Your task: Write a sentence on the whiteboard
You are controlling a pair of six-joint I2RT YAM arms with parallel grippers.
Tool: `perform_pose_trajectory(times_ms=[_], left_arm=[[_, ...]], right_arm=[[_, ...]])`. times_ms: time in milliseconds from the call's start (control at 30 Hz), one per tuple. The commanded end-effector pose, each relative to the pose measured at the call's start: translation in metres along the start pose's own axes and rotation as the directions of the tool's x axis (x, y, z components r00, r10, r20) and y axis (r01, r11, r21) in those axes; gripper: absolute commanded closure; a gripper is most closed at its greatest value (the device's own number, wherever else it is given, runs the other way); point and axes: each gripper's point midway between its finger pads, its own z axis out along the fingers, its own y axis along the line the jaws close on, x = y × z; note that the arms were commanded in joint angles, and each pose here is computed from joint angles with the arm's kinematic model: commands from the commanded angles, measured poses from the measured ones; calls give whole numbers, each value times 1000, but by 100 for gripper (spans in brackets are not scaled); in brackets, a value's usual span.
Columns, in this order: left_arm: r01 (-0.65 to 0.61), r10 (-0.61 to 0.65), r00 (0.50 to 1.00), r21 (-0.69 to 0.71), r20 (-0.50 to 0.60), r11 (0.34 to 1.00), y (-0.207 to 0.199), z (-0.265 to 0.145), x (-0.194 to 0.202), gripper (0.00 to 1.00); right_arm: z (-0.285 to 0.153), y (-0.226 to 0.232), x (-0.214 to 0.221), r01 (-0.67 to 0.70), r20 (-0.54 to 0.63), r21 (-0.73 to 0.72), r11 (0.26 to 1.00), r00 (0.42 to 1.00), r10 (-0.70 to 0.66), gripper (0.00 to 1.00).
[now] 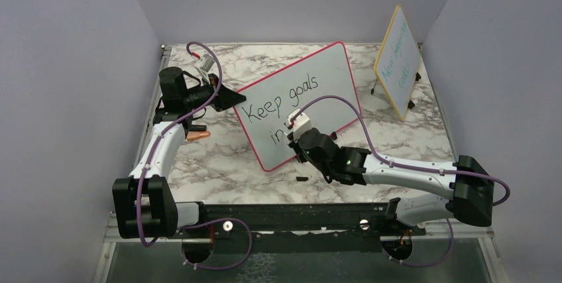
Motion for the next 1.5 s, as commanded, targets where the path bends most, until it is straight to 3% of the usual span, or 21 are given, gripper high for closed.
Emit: perform_pose_trajectory(times_ms=[0, 433, 933, 1467], left_arm=[[28, -32, 998, -75, -51, 997, 20, 5, 25, 100], [29, -33, 998, -83, -51, 996, 21, 5, 25, 100], [21, -25, 998, -86, -49, 996, 22, 5, 23, 100], [20, -25, 998, -88, -50, 996, 23, 5, 24, 100]], right_arm=[[-2, -4, 18, -2, -58, 7, 1000, 998, 2, 99], [-4, 0, 29, 7, -100, -20, 1000, 995, -9, 100], [-21, -35, -6, 8, 35, 104, 995, 999, -12, 100], [-22, -75, -6, -37, 83, 179, 983, 996, 22, 99]])
